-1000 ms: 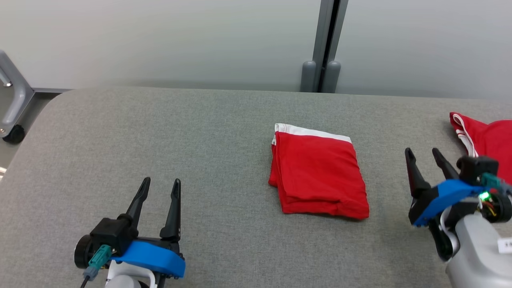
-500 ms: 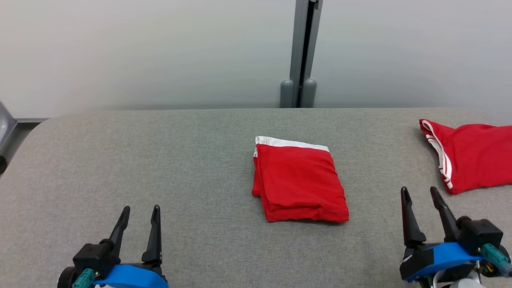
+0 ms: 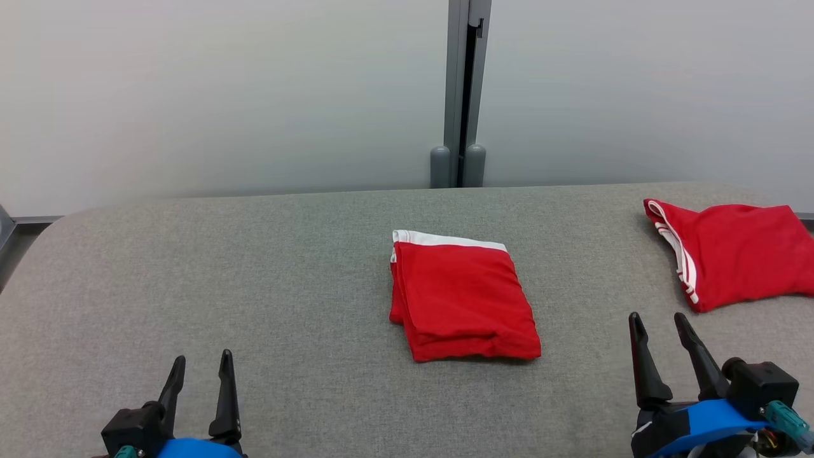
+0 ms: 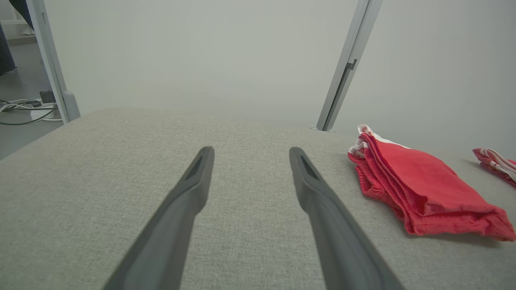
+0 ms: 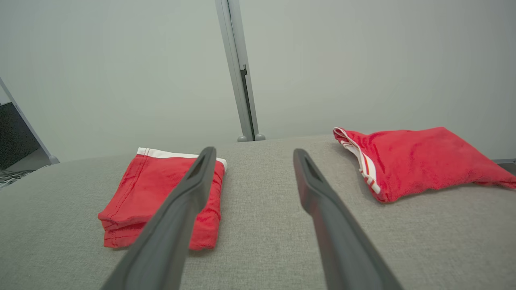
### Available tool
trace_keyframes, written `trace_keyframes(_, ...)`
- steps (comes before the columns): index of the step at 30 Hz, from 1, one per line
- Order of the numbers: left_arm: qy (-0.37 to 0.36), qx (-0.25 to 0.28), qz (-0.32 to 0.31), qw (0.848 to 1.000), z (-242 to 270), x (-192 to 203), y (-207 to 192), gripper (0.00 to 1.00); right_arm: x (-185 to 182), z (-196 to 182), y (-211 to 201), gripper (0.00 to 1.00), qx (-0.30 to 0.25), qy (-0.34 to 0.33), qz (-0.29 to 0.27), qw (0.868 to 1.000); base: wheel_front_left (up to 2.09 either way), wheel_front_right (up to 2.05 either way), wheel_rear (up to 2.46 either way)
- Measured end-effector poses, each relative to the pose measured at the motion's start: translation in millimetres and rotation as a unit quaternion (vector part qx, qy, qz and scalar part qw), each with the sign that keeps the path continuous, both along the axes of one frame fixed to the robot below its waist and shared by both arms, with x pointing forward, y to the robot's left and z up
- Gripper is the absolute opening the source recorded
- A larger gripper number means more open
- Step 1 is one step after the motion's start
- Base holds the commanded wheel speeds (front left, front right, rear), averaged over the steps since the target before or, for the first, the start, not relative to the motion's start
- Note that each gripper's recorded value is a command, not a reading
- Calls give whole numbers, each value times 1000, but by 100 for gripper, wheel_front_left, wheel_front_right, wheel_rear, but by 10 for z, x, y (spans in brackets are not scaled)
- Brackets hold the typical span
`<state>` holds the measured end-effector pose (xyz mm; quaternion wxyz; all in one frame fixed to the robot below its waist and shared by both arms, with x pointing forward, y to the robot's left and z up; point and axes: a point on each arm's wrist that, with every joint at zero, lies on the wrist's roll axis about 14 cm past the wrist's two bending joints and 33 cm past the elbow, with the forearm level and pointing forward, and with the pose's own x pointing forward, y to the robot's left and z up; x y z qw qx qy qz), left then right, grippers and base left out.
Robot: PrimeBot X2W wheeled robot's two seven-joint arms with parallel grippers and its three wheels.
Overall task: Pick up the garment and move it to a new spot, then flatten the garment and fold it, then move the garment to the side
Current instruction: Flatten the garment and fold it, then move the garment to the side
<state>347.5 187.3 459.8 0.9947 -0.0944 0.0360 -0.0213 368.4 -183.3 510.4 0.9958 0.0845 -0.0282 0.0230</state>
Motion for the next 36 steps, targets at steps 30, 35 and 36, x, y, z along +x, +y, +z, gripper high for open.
trace_keyframes(30, 9, 14, 0, 1000, -55, -10, 27, 100, -91, -229, -24, 100, -10, 48, -1, 999, 0, 0, 0)
trace_keyframes(35, 4, 13, -1, 1000, -24, 8, 22, 100, -90, -281, 2, 100, -13, 56, 3, 998, 0, 0, 0)
trace_keyframes(36, 4, 14, -1, 1000, -25, 9, 23, 100, -88, -289, 8, 100, -13, 57, 4, 998, 0, 0, 0)
